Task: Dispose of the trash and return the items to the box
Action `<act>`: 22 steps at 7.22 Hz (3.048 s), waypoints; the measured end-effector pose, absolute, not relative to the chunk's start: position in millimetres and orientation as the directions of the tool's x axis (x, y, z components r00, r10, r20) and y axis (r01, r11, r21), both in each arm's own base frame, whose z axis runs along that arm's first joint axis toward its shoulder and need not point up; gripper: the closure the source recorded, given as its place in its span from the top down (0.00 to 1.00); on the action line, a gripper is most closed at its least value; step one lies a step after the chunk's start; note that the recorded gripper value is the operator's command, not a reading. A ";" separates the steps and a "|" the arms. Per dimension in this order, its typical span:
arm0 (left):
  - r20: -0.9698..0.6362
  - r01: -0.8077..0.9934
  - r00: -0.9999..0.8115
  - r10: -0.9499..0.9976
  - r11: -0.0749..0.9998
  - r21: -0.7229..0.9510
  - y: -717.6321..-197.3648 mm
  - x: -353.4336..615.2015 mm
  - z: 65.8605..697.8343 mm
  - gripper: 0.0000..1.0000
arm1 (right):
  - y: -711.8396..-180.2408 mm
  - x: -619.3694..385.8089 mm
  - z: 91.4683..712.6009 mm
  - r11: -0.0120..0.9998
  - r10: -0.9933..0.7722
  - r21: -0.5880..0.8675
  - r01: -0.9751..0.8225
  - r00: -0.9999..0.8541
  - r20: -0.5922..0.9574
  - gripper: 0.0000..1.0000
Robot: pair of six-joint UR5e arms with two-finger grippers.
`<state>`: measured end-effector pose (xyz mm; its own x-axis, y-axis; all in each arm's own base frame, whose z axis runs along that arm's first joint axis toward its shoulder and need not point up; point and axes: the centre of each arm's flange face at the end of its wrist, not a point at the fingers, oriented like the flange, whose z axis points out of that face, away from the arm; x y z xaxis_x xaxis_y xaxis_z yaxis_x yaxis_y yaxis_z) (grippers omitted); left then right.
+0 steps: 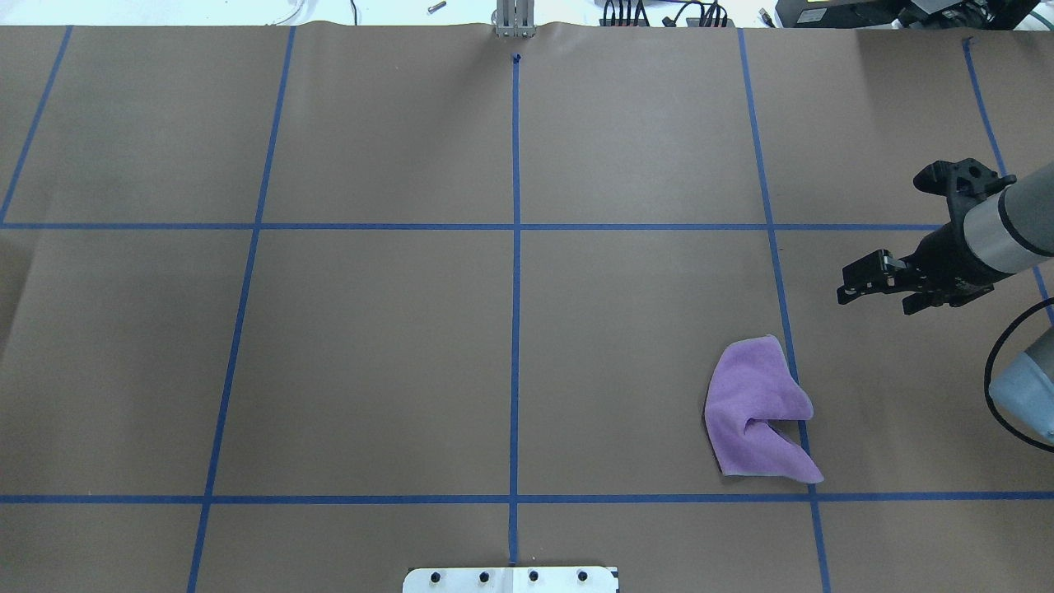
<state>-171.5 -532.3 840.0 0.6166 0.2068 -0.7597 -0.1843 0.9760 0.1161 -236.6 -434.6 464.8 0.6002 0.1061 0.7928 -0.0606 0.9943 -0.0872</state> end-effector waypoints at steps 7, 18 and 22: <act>-0.753 -0.168 0.640 0.153 0.984 0.057 -498.2 -162.8 893.7 0.00 | -433.1 -241.5 468.2 0.994 0.104 -0.091 -0.052 0.605 0.789 1.00; -0.802 -0.079 0.582 0.132 0.991 0.105 -554.1 -143.1 812.9 0.86 | -415.0 -274.8 469.4 0.994 0.096 -0.103 -0.024 0.627 0.773 1.00; -0.807 0.009 0.590 0.000 1.000 0.006 -548.9 -81.6 636.2 0.86 | -373.2 -345.3 426.4 0.987 0.157 -0.149 -0.065 0.621 0.768 1.00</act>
<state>-81.6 -548.9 636.2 0.5902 -0.0002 -0.8072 0.0087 0.9999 0.0061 -345.3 -373.2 426.4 0.6213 0.1570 0.7677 -0.0648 0.9867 -0.1493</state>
